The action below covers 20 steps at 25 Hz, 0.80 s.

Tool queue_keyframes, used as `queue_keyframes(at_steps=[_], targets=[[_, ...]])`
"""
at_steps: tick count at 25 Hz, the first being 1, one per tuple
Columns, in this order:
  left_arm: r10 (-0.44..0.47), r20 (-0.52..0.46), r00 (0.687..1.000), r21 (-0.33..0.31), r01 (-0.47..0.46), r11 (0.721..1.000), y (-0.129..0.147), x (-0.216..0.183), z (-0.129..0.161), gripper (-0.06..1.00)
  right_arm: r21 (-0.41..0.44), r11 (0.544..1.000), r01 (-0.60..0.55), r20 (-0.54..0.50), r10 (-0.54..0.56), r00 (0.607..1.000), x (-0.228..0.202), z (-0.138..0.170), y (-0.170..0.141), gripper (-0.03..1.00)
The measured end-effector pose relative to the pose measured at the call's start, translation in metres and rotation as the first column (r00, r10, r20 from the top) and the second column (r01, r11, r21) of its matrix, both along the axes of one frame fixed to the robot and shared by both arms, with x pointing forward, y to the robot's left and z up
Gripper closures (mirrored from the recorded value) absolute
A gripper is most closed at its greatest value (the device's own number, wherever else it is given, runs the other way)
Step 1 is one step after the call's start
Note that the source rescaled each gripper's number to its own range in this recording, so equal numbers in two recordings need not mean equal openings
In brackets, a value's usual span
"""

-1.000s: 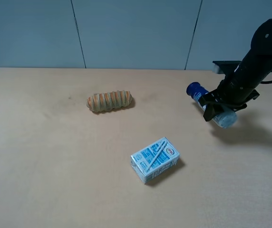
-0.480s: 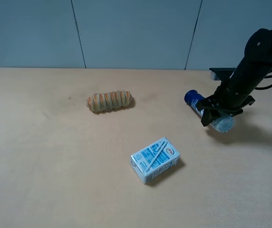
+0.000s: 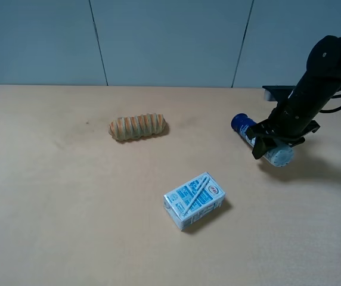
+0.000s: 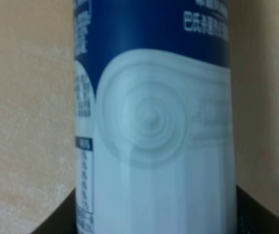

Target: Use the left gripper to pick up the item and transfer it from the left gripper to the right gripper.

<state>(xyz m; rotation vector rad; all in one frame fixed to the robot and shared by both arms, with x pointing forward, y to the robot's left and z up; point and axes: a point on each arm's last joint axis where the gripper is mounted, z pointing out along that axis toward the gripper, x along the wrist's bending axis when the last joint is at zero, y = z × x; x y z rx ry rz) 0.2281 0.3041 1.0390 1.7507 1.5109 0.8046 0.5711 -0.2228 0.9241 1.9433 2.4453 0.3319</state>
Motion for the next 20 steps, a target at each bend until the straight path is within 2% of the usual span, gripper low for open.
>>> queue_keyframes(at_steps=[2, 3, 4, 5, 6, 7, 8, 11, 17, 20], targets=[[0.000, 0.000, 1.000, 0.000, 0.000, 1.000, 0.000, 0.000, 0.000, -0.02, 0.000, 1.000, 0.000, -0.002, 0.000, 1.000, 0.000, 0.000, 0.000, 0.88], [0.000, 0.000, 1.000, 0.000, 0.000, 1.000, 0.000, 0.000, 0.000, -0.02, 0.001, 1.000, 0.000, -0.002, 0.000, 1.000, 0.000, 0.000, 0.000, 0.81], [0.000, 0.000, 1.000, 0.000, 0.000, 1.000, 0.000, 0.000, 0.000, -0.02, 0.002, 1.000, 0.001, -0.004, -0.001, 1.000, 0.000, 0.000, 0.000, 0.55], [0.000, 0.000, 1.000, 0.000, 0.000, 1.000, 0.000, 0.000, 0.000, -0.02, 0.002, 1.000, 0.001, -0.004, -0.001, 1.000, 0.000, 0.000, 0.000, 0.35], [0.000, 0.000, 1.000, 0.000, 0.000, 1.000, 0.000, 0.000, 0.000, -0.02, 0.003, 1.000, 0.002, -0.006, -0.002, 1.000, 0.000, 0.001, 0.000, 0.20], [0.000, 0.000, 1.000, 0.000, 0.000, 1.000, 0.000, 0.000, 0.000, -0.02, 0.003, 1.000, 0.002, -0.005, -0.002, 1.000, 0.000, 0.001, 0.000, 0.11], [0.000, 0.000, 1.000, 0.000, 0.000, 1.000, 0.000, 0.000, 0.000, -0.02, 0.003, 1.000, 0.002, -0.004, -0.002, 1.000, 0.000, 0.001, 0.000, 0.06], [0.000, 0.000, 1.000, 0.000, 0.000, 1.000, 0.000, 0.000, 0.000, -0.02, 0.003, 1.000, 0.002, -0.005, -0.002, 1.000, 0.000, 0.001, 0.000, -0.01], [0.000, 0.000, 1.000, 0.000, 0.000, 1.000, 0.000, 0.000, 0.000, -0.02, 0.003, 1.000, -0.001, -0.018, 0.002, 1.000, -0.001, 0.002, 0.000, -0.01], [0.000, 0.000, 1.000, 0.000, 0.000, 1.000, 0.000, 0.000, 0.000, -0.02, 0.000, 1.000, -0.015, -0.026, 0.015, 1.000, 0.002, 0.014, 0.001, -0.01]])
